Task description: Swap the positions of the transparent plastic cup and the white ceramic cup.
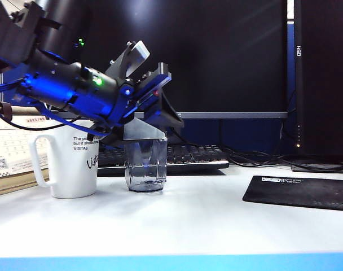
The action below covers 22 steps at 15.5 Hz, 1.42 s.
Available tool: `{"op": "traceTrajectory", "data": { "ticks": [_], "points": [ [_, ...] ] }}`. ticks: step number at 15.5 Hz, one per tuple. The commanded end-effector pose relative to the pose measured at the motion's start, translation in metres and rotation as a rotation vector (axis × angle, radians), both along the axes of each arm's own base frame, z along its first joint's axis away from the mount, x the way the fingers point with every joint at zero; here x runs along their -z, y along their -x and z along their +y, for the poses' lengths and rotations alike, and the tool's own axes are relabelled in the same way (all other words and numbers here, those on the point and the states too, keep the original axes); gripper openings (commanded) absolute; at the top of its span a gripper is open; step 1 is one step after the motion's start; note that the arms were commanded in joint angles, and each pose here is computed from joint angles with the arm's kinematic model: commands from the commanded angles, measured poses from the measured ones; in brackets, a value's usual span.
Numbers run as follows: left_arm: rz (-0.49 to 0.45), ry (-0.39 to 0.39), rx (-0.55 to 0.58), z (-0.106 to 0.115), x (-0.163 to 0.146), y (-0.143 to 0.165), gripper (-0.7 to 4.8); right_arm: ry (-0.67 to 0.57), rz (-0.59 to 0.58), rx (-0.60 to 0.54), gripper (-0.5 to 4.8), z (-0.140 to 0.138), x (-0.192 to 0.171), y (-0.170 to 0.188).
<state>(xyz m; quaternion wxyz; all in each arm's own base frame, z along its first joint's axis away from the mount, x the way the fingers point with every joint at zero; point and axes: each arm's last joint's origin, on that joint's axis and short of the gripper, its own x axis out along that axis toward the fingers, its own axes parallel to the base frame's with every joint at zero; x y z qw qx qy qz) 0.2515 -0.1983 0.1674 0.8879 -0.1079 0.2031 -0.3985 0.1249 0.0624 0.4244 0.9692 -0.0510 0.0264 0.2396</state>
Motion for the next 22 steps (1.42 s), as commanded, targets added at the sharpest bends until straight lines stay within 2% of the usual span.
{"op": "traceTrajectory", "data": {
  "ticks": [1, 6, 8, 10, 13, 16, 22],
  "points": [
    [0.014, -0.022, -0.019, -0.001, 0.008, -0.002, 2.38, 0.005, -0.03, -0.002, 2.12, -0.001, -0.004, 0.002],
    [0.056, -0.054, -0.017, -0.002, 0.018, -0.003, 2.36, 0.01, -0.043, 0.001, 2.12, -0.003, -0.005, 0.005],
    [0.102, -0.097, -0.035, 0.0, 0.024, -0.001, 2.29, 0.017, -0.048, 0.001, 2.12, -0.003, -0.005, 0.005],
    [0.108, -0.117, -0.059, 0.001, 0.025, -0.001, 2.27, 0.017, -0.048, 0.001, 2.12, -0.003, -0.005, 0.005],
    [0.078, -0.109, -0.083, 0.001, 0.023, -0.003, 2.27, 0.017, -0.047, 0.001, 2.12, -0.003, -0.005, 0.005],
    [0.04, -0.139, -0.15, 0.003, 0.02, -0.004, 2.28, 0.018, -0.048, 0.0, 2.12, -0.003, -0.005, 0.005],
    [-0.05, -0.102, -0.149, -0.004, 0.004, -0.013, 2.28, 0.024, -0.051, 0.002, 2.11, -0.002, -0.005, 0.004]
  ]
}}
